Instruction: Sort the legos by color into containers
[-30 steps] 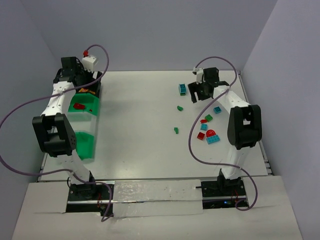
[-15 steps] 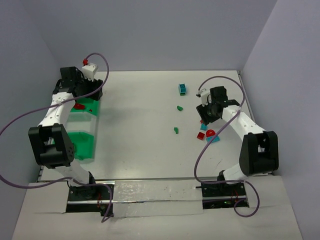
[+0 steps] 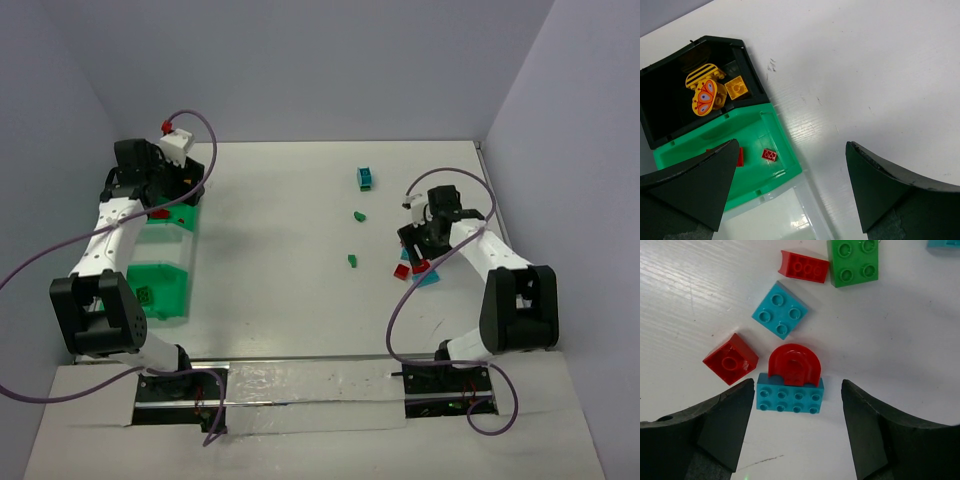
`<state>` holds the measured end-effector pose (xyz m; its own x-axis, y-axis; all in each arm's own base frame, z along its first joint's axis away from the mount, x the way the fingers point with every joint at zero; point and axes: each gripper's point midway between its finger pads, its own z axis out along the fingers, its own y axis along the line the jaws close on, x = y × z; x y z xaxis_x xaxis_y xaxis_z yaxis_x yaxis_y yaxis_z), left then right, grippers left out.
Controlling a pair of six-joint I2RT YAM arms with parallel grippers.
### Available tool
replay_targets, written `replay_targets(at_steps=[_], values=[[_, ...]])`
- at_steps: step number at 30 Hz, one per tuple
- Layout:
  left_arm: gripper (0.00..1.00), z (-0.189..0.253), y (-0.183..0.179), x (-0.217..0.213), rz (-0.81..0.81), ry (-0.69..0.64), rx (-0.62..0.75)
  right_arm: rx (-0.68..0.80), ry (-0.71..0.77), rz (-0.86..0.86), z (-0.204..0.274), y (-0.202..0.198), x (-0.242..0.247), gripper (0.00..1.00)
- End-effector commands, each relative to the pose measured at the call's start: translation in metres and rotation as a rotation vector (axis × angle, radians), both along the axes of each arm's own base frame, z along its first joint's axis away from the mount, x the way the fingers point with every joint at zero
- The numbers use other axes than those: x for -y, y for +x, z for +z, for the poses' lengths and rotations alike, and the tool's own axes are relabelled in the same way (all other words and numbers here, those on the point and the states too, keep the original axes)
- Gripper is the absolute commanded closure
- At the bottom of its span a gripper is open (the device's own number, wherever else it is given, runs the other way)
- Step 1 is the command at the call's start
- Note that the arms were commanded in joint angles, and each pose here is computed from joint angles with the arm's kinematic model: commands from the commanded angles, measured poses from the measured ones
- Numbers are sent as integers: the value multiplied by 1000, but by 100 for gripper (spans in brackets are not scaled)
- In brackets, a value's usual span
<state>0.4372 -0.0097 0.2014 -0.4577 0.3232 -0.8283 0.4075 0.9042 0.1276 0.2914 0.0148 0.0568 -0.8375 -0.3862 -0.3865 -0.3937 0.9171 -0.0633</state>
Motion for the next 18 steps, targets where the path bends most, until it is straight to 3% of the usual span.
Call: replay_targets(at_steps=[1,18], values=[[2,25,-1,6,-9,-23,80,-11,-6,-22,-1,9,7,23],[2,27,-11,6,35,-18,64,-137,-21,-28,-36,7,9,23]])
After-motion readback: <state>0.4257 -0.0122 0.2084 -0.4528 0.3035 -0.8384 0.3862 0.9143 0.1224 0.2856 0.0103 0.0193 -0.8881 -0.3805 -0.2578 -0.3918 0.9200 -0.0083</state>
